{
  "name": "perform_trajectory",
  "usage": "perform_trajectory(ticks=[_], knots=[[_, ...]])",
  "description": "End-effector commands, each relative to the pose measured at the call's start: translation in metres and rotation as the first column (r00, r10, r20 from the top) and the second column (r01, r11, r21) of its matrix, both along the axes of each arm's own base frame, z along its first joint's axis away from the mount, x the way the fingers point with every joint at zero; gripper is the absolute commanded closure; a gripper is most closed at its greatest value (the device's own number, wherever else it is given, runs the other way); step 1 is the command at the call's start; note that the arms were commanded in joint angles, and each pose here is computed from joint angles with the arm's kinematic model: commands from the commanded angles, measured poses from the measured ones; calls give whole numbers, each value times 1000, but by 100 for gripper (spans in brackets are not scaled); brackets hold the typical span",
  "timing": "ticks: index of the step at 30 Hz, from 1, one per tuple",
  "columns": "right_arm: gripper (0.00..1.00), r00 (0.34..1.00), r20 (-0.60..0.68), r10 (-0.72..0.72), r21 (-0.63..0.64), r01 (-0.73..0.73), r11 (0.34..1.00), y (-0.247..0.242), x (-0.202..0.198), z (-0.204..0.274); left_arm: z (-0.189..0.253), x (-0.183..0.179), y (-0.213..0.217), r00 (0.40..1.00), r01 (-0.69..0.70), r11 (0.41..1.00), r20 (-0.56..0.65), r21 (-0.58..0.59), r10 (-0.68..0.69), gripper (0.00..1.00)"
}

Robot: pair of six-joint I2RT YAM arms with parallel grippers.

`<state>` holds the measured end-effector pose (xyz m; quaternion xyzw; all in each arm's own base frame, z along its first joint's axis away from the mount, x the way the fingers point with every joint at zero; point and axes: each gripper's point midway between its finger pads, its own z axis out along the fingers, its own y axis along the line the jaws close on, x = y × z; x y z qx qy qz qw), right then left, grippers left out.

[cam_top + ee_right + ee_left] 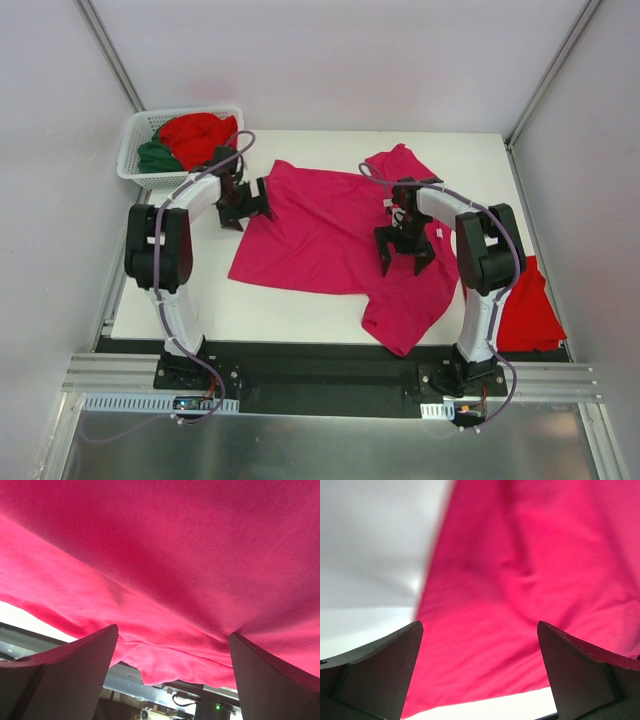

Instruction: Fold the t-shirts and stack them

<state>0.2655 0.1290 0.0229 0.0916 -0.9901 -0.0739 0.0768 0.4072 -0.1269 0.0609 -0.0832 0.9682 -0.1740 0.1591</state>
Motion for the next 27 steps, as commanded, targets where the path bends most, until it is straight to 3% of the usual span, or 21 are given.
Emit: perform_trajectory(ticks=[1,6,17,21,27], knots=[[4,1000,5,17,2,-17,1000,2,-5,8,32,-8,27,989,-86,994,111,-71,93,1],[4,1000,10,18,9,-18,1000,2,-5,9,26,-39,39,990,-86,995,109,-49,91,1],[4,1000,5,30,16,-30,999,6,-3,10,-1,-98,44,989,-132,982,48,-135,140,1],[4,999,12,34,17,-34,999,7,-1,12,-7,-105,49,988,-143,979,40,-145,151,9],[4,999,6,40,15,-40,999,9,-2,10,-22,-122,46,989,-149,977,-7,-154,150,11]])
